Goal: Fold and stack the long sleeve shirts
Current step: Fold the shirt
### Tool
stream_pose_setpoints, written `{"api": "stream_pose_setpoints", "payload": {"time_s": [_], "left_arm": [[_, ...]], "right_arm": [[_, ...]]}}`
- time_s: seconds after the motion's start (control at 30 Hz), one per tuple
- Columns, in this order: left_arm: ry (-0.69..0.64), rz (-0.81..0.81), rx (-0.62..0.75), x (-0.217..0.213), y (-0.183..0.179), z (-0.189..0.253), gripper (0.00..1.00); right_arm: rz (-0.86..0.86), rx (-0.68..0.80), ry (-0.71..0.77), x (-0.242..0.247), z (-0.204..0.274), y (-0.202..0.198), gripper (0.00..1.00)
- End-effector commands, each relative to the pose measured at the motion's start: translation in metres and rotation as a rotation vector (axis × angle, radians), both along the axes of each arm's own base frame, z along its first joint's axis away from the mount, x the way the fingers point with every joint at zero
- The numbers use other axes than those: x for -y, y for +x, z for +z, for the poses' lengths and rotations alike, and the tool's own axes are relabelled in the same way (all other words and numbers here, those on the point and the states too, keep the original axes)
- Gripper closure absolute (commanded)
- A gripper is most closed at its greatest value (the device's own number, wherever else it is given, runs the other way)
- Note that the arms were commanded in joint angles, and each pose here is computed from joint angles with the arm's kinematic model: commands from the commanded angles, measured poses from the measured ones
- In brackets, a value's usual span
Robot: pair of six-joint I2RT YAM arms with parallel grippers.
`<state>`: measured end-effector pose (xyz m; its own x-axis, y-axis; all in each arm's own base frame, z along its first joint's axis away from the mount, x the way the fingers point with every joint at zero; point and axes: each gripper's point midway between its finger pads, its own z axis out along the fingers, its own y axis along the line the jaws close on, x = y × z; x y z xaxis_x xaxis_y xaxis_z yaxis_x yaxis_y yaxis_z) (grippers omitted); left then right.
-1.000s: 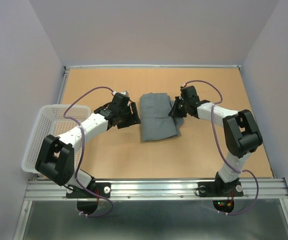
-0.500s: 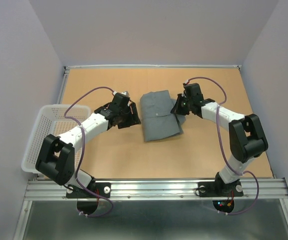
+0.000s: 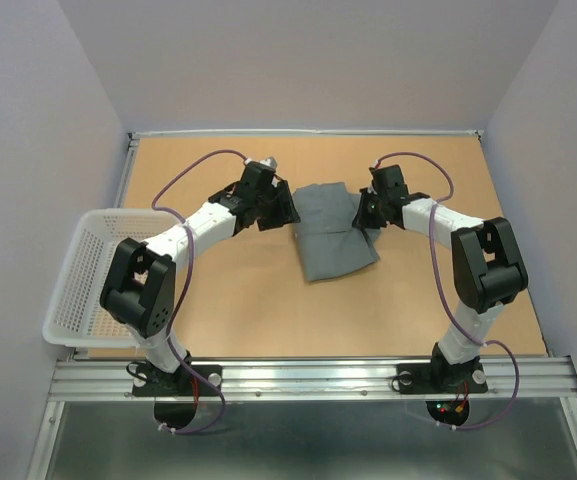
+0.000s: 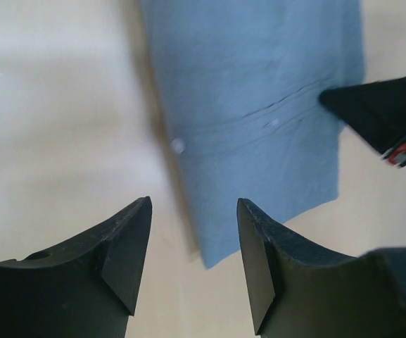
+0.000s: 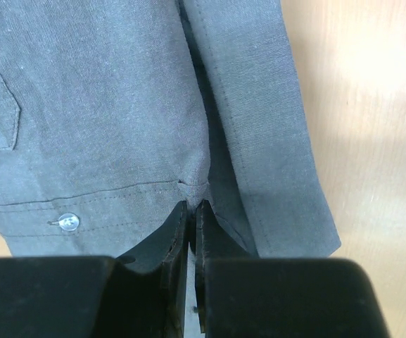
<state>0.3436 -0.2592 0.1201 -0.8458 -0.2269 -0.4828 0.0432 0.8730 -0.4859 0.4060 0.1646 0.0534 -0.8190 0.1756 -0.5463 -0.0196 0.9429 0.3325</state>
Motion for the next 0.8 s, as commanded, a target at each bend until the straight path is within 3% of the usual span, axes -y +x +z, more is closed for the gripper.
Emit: {"api": "stream_pose_setpoints", "payload": {"time_s": [0.0,0.3,0.53,0.77], "left_arm": [[-0.112,-0.055,0.121,0.030,0.034,0.036,0.38],[-0.179,-0.062,0.286,0.059,0.110,0.066,0.44],[-0.241,-0.145,0.251,0.087,0.132,0.025,0.48],[-0.197,-0.014,0.156,0.057,0.147,-0.033,0.53]], "right_arm": [[0.010,0.086,-0.057,0.006,0.021,0.027,0.99],[0.047,0.113,-0.080,0.004,0.032,0.036,0.99],[0.043,0.121,-0.114,0.008,0.036,0.043,0.99],[0.029,0.184,-0.159,0.014,0.058,0.058,0.99]]}}
